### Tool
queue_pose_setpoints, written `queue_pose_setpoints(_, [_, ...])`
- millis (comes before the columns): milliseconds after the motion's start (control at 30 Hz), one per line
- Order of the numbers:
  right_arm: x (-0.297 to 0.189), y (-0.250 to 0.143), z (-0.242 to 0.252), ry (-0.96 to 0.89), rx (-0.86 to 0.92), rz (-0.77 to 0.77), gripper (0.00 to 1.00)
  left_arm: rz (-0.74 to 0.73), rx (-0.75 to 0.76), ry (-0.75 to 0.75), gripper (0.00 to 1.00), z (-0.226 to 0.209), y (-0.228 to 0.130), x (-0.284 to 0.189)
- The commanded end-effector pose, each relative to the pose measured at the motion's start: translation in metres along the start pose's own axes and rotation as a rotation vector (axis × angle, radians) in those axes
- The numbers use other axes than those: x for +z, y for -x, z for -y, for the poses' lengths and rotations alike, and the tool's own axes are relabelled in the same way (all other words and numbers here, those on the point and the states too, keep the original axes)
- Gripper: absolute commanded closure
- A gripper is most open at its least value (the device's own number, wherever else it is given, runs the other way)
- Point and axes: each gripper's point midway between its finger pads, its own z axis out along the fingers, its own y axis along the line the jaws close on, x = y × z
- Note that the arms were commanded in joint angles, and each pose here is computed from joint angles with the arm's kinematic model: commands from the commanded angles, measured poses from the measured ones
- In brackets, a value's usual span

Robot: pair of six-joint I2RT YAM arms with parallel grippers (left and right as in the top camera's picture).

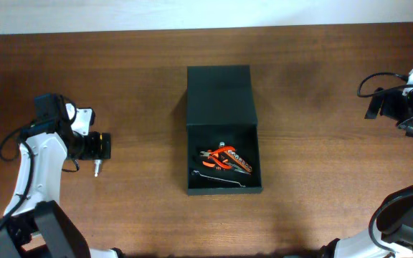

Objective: Pack container
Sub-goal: 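Move the left gripper back over the yellow-black screwdriver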

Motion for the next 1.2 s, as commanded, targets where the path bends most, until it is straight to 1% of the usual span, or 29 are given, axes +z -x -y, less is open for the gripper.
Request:
queue_pose_setpoints(0, [0.0, -0.001, 0.002, -0.009, -0.005, 0.003, 0.01, -0.013, 0.098, -0.024, 0.01, 0.0, 0.005, 0.009])
queue_pose_setpoints(267, [0.0, -0.001, 0.002, -0.009, -0.005, 0.002, 0.01, -0.077, 0.144, -0.054, 0.01, 0.008, 0.001, 0.034])
queue_pose_setpoints(533, [0.0, -0.004, -0.001, 0.007, -0.004, -0.01, 0.01, -0.081, 0.169, -0.041, 0.01, 0.014, 0.004, 0.038])
queue_pose_setpoints(733, [0.0, -0.004, -0.002, 0.018, -0.004, -0.01, 0.01, -0.097, 0.151, -0.045, 0.01, 0.015, 0.001, 0.042])
queue_pose_setpoints(1067, [0.0, -0.004, -0.005, 0.033, -0.005, -0.011, 0.01, -0.188, 0.131, -0.076, 0.0, 0.018, -0.014, 0.07])
queue_pose_setpoints(1100, [0.0, -0.004, -0.005, 0.033, -0.005, -0.01, 0.01, -0.19, 0.131, -0.075, 0.0, 0.017, -0.015, 0.07])
queue_pose_setpoints(1167, [0.0, -0.004, -0.005, 0.033, -0.005, -0.01, 0.01, -0.208, 0.106, -0.016, 0.0, 0.008, -0.017, 0.071])
